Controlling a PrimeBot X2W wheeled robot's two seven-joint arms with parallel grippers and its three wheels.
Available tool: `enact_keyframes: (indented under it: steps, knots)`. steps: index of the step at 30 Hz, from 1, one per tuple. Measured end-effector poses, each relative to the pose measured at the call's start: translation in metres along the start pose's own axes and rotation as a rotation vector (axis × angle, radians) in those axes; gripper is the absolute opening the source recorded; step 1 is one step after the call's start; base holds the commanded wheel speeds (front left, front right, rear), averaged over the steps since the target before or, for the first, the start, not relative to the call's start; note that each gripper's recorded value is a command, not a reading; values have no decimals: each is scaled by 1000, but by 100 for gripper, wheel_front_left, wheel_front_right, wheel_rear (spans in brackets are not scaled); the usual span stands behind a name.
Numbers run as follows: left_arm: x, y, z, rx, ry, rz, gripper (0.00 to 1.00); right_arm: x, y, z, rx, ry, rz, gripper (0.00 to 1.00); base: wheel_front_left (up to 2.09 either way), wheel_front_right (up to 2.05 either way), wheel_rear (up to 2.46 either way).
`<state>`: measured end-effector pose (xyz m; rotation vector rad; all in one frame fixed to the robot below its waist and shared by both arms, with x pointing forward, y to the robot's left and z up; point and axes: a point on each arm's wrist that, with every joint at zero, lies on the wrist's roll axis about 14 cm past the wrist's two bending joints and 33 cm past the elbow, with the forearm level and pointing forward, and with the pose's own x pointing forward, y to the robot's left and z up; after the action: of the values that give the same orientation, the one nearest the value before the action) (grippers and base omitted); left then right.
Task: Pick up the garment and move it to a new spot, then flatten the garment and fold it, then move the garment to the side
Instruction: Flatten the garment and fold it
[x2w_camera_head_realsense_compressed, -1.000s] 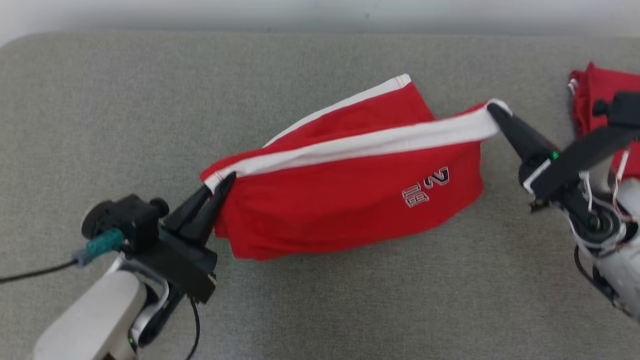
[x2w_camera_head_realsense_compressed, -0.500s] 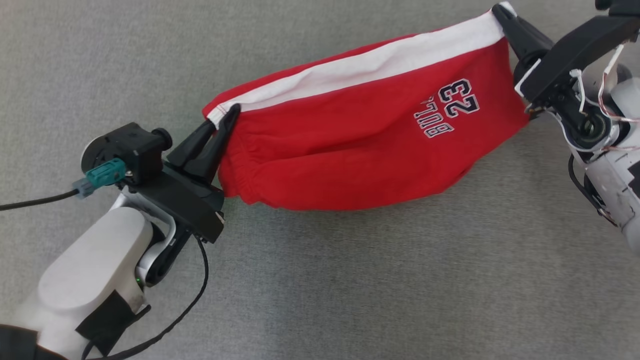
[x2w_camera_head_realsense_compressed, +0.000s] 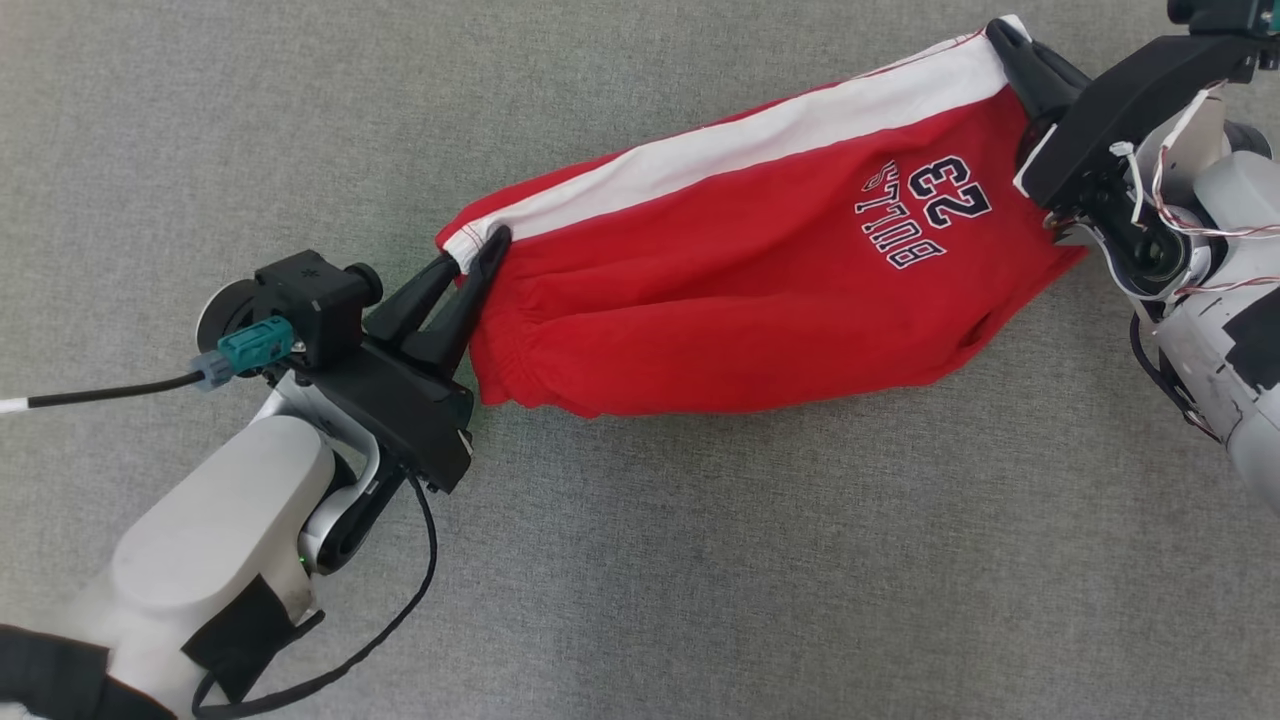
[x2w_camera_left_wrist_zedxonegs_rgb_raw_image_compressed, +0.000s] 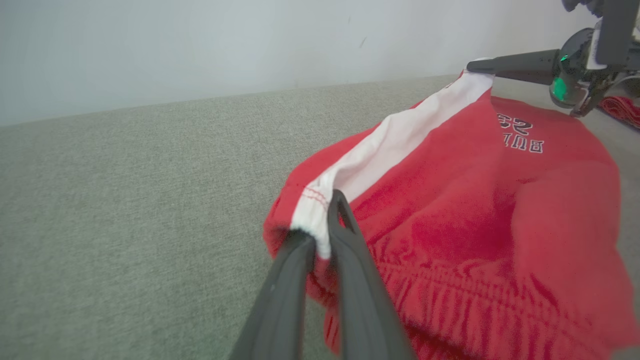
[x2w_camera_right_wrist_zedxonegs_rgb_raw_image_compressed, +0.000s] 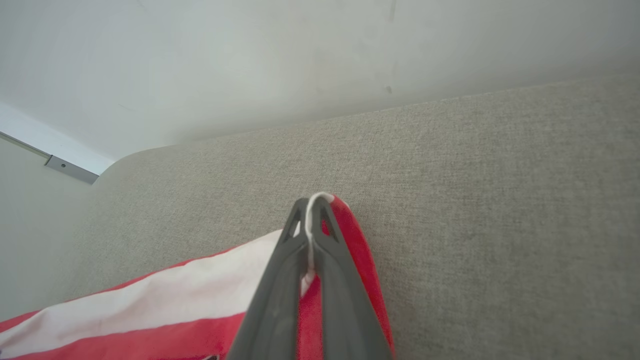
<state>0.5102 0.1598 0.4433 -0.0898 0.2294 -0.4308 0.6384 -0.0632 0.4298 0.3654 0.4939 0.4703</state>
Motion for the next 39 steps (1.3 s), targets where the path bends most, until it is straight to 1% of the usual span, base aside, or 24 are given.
enact_keyframes:
  steps: [1,2,8,13,16,18,19,22,27,30,36,39]
  knots:
    - [1,0,0,1,0,1,100,0,0,0,-8,-1,0,81,0,0,0]
    - [1,0,0,1,0,1,100,0,0,0,-8,-1,0,100,0,0,0]
    - [-1,-1,0,35,10,3,100,-8,0,8,-33,-30,-14,100,0,0,0]
    - [-16,10,9,46,-10,54,100,-24,6,19,-56,-86,-18,100,0,0,0]
    - [-30,14,13,38,-27,88,100,-39,5,24,-91,-130,-30,100,0,0,0]
    - [-48,17,16,44,-42,118,100,-56,5,25,-137,-155,-42,100,0,0,0]
    - [-58,18,22,47,-69,142,100,-67,4,29,-143,-185,-52,100,0,0,0]
    - [-71,16,36,59,-132,182,100,-84,0,31,-149,-216,-70,100,0,0,0]
    - [-96,12,54,83,-240,278,100,-109,-10,16,-166,-213,-102,100,0,0,0]
    - [-112,8,55,50,-288,334,100,-120,-14,6,-159,-207,-116,100,0,0,0]
    - [-130,-3,53,30,-347,403,100,-131,-18,-5,-165,-203,-133,100,0,0,0]
    - [-136,-9,42,34,-329,414,100,-129,-17,-14,-162,-191,-131,100,0,0,0]
